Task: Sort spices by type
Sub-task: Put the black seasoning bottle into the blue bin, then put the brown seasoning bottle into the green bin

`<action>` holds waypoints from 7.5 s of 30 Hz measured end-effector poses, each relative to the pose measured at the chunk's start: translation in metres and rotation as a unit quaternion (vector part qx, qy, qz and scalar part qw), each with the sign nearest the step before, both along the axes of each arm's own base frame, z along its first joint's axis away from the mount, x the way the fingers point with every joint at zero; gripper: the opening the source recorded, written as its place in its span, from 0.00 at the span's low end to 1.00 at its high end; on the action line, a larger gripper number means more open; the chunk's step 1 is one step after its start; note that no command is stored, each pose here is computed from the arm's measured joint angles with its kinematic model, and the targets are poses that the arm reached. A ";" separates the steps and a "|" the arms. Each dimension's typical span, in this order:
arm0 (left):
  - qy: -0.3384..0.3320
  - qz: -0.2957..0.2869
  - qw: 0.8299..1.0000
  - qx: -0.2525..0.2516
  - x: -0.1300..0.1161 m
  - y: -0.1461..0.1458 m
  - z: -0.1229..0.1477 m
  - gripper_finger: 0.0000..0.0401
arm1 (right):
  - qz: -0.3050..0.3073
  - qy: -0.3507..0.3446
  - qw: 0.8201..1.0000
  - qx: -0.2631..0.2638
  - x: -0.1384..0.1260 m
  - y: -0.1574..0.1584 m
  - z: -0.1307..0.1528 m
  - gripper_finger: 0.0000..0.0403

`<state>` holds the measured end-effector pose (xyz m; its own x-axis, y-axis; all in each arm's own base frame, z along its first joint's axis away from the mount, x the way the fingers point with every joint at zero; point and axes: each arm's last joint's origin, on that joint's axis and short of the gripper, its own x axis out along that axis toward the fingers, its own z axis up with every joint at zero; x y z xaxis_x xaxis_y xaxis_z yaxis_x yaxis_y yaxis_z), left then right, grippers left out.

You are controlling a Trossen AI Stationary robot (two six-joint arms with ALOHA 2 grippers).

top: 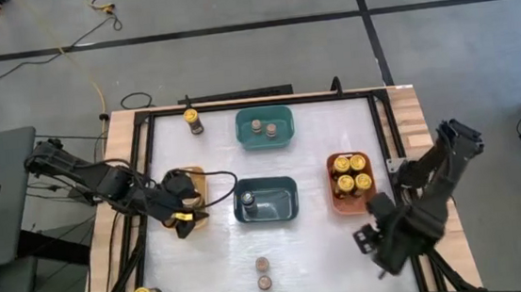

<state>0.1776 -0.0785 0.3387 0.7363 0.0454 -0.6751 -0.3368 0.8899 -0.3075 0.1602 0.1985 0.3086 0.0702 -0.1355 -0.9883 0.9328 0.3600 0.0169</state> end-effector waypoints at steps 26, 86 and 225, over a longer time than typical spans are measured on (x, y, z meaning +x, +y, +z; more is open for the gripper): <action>-0.015 0.027 0.999 -0.026 0.002 0.000 0.002 0.77 | 0.017 -0.002 0.996 0.085 -0.029 0.016 -0.078 0.71; 0.038 -0.044 0.995 0.080 -0.005 0.004 -0.005 0.77 | 0.255 -0.103 0.961 -0.016 0.220 -0.122 0.022 0.56; 0.194 0.383 0.873 -0.230 0.219 -0.148 -0.113 0.77 | 0.290 -0.176 0.928 -0.155 -0.011 -0.074 -0.011 0.94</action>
<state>0.3964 -0.2261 0.2254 0.3206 0.0828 -0.9436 -0.9376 0.1695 -0.3037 0.1491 0.1249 0.2978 0.5319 -0.2472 -0.8099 0.5367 0.8382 0.0966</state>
